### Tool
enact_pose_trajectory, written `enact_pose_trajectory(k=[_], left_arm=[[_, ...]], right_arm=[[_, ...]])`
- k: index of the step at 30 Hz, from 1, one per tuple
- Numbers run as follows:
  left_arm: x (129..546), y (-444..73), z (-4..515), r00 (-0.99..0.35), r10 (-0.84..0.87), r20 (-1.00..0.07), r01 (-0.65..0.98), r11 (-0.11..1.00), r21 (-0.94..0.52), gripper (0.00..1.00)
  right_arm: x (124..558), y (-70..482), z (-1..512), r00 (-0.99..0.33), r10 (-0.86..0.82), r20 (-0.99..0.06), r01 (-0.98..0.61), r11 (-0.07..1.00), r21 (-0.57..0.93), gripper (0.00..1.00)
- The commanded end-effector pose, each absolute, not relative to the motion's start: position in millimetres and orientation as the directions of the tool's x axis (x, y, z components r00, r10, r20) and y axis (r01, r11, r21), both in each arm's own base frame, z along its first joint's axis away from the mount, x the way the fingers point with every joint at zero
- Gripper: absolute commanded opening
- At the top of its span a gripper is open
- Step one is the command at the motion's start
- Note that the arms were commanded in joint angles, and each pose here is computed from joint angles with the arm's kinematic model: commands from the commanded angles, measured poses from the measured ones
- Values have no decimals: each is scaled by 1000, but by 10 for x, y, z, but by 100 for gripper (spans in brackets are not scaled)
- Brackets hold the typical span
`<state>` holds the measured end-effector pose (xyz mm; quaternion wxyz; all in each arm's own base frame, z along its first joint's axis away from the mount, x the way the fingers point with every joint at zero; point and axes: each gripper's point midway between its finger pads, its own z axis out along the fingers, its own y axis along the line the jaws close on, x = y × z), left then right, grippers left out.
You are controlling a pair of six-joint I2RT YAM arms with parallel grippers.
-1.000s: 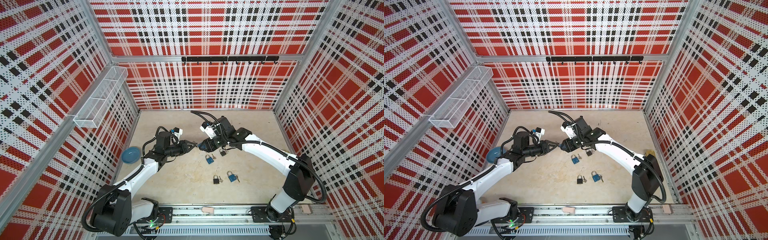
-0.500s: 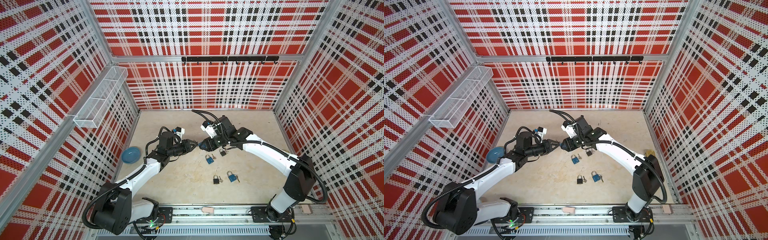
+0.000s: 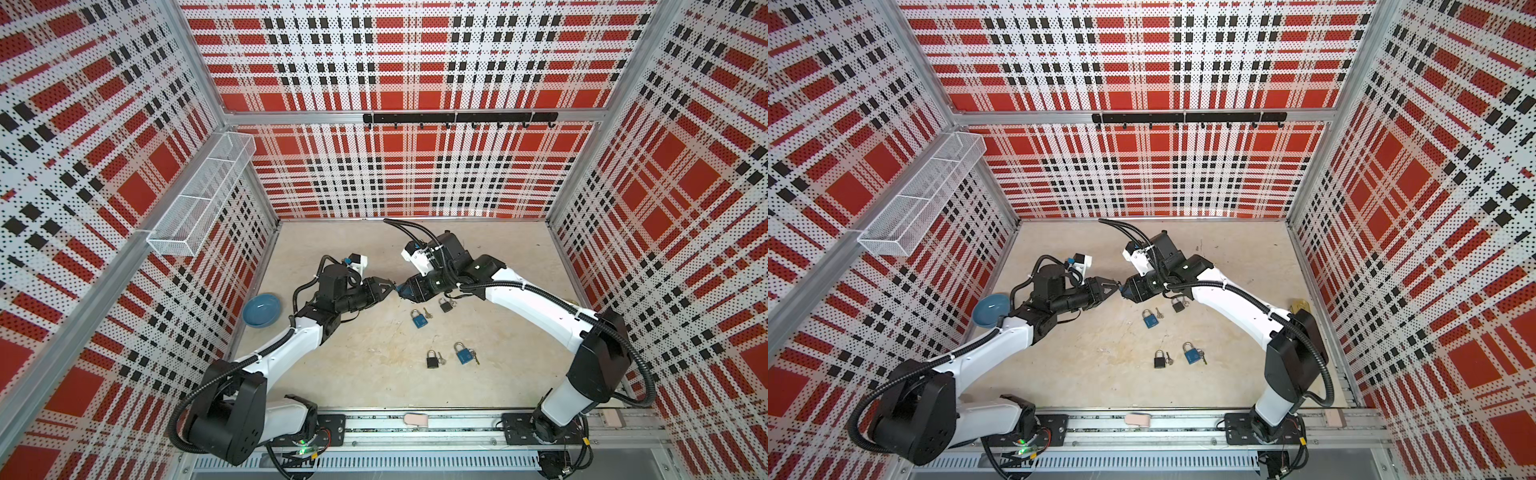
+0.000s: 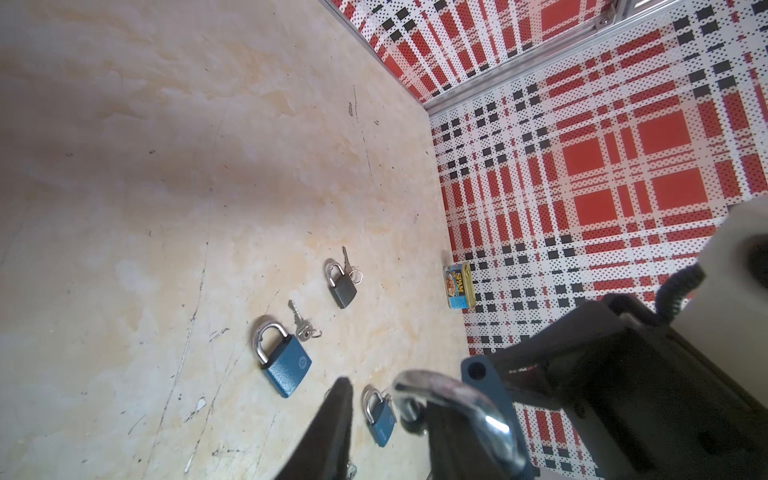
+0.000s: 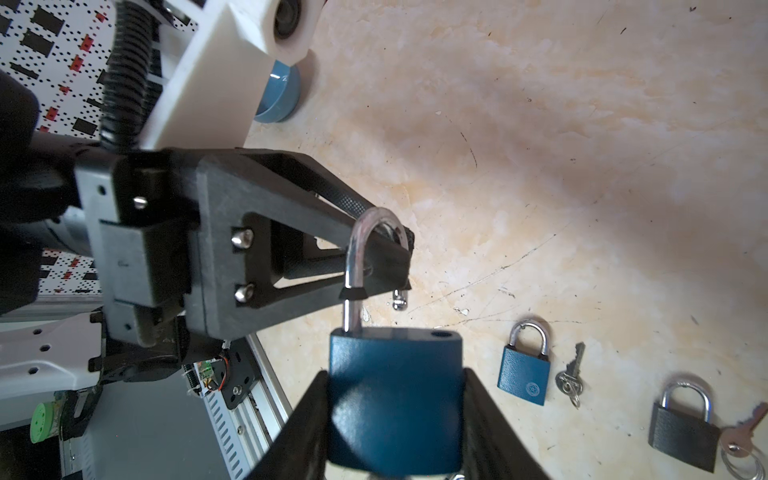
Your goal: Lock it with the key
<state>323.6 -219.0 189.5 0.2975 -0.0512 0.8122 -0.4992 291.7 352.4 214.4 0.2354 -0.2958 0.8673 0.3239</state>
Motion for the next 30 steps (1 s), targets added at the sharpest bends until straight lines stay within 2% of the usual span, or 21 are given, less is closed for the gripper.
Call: enact_pose_trajectory(k=[1,9,13,16,22,30], left_arm=[[3268,-2176,2026,-784,-426,-452,236,469,-851,33],[3192,-2119,2118,-766,-448,-461,254,449,-857,32],[3199,-1911,2168,-760,-466,-453,245,440,-864,32],[3209,-1773,2288,-752,-472,-459,266,421,-868,36],[3178,-1860,2455,-788,-379,-485,347,377,-859,49],[3043,-2204,2488,-845,-234,-481,409,297,-863,51]], right_arm=[[2944,3579,2662,-642,-296,-707,-716,560,416,14],[2930,3586,2664,-643,-298,-706,-719,554,421,14],[2902,3577,2652,-643,-305,-702,-722,548,423,14],[2870,3566,2637,-643,-314,-698,-725,542,425,14],[2800,3584,2629,-649,-325,-688,-732,514,447,14],[2784,3596,2650,-646,-331,-688,-738,500,452,14]])
